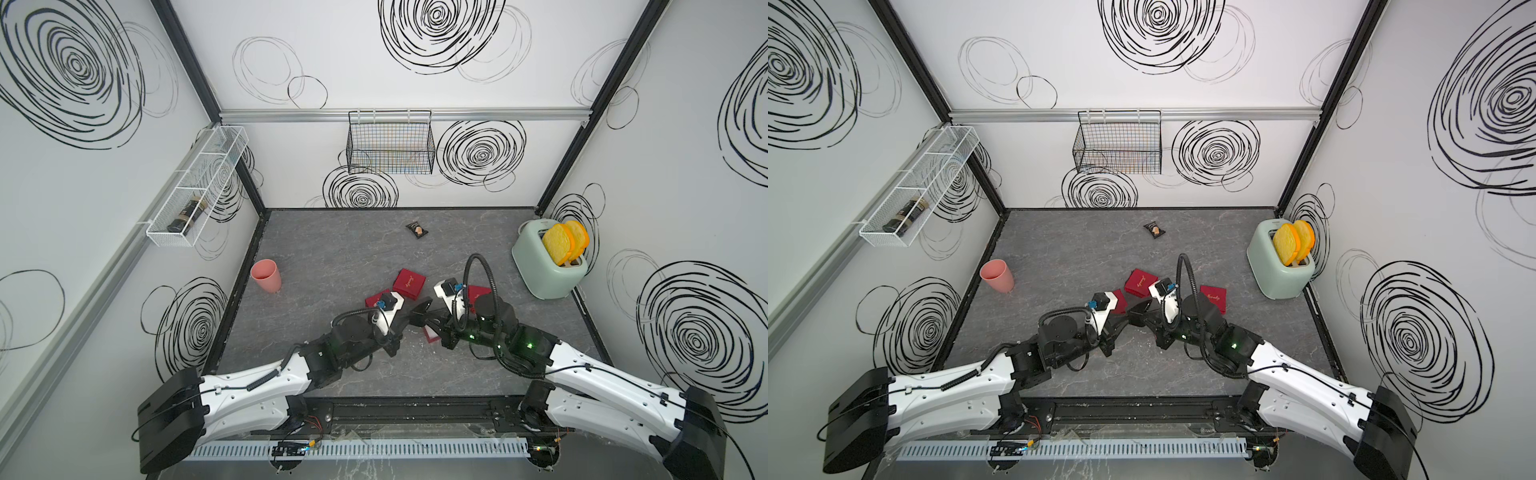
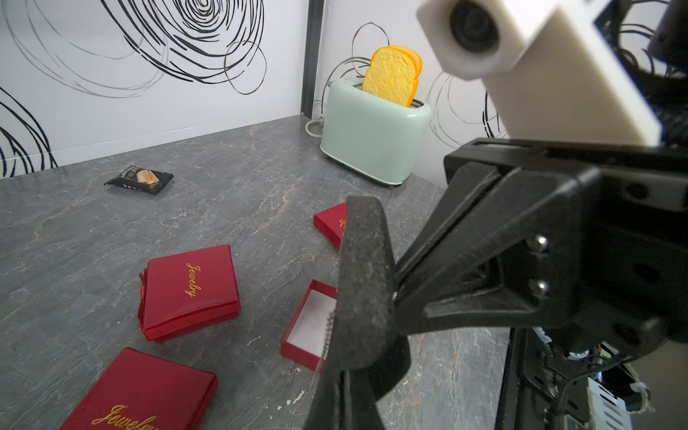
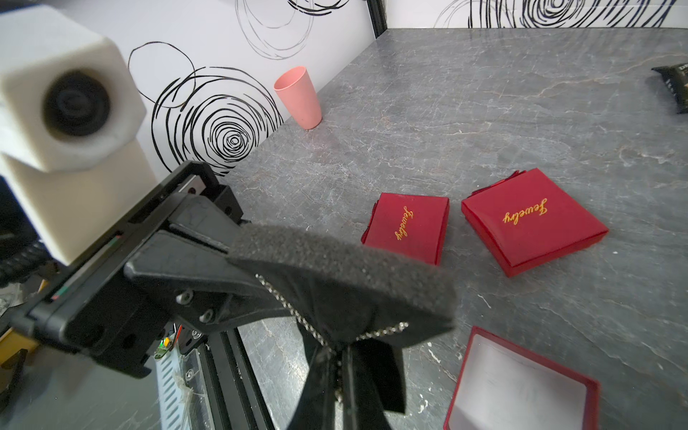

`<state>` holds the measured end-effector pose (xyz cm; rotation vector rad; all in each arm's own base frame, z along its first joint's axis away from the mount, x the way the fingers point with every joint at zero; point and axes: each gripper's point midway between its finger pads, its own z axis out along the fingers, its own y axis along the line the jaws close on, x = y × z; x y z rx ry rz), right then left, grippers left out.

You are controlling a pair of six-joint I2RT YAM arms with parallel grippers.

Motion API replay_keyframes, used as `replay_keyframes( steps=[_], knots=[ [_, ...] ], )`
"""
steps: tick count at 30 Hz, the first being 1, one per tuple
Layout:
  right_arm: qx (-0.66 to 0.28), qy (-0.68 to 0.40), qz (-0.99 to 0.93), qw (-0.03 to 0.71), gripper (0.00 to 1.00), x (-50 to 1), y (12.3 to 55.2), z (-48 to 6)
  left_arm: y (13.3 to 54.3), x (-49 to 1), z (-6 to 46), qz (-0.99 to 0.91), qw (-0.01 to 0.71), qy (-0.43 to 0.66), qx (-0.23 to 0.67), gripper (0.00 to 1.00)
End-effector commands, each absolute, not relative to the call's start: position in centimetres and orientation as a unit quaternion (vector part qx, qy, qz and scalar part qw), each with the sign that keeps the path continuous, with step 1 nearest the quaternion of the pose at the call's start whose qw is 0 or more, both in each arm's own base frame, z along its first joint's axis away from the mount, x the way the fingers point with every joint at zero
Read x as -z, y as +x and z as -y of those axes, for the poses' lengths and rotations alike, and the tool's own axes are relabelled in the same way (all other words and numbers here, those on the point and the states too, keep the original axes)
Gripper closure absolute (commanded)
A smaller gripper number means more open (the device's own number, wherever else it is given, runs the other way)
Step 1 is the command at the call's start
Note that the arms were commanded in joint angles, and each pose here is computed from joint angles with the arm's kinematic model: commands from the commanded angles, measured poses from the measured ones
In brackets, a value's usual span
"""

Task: Take the necklace out of the lift-off lid jewelry box
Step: Take out the inner lining from the jewelry box.

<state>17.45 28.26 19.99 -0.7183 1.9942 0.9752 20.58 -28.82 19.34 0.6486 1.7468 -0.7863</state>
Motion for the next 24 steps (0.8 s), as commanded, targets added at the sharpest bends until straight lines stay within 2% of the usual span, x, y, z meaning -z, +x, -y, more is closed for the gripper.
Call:
replay_keyframes(
  steps=[1,6,9,13,19,21,24],
  knots=[
    [-0.384,-0.297,-0.788,0.379,0.9,-20.0,16.9,-28.4,22.0,-20.2,27.9,-0.73,0.561,0.251,0.298,0.99],
    [-0.382,-0.301,-0.789,0.375,0.93,-20.0,16.8,-28.6,22.0,-20.1,27.7,-0.731,0.562,0.252,0.294,0.99],
    [-0.378,-0.302,-0.792,0.372,0.89,-20.0,16.9,-28.6,22.1,-19.9,27.5,-0.732,0.564,0.251,0.287,0.99],
    [-0.379,-0.306,-0.792,0.369,0.91,-20.1,16.8,-28.7,22.3,-19.6,27.2,-0.736,0.566,0.25,0.274,0.99],
    [-0.381,-0.307,-0.791,0.367,0.89,-20.4,16.8,-28.9,22.4,-19.4,26.7,-0.736,0.571,0.247,0.268,0.99],
    [-0.381,-0.307,-0.791,0.367,0.84,-20.4,16.8,-28.9,22.4,-19.4,26.6,-0.736,0.571,0.246,0.268,0.99],
    [-0.383,-0.308,-0.79,0.366,0.67,-20.4,16.8,-29.0,22.3,-19.7,26.7,-0.733,0.572,0.25,0.272,1.0]
  ],
)
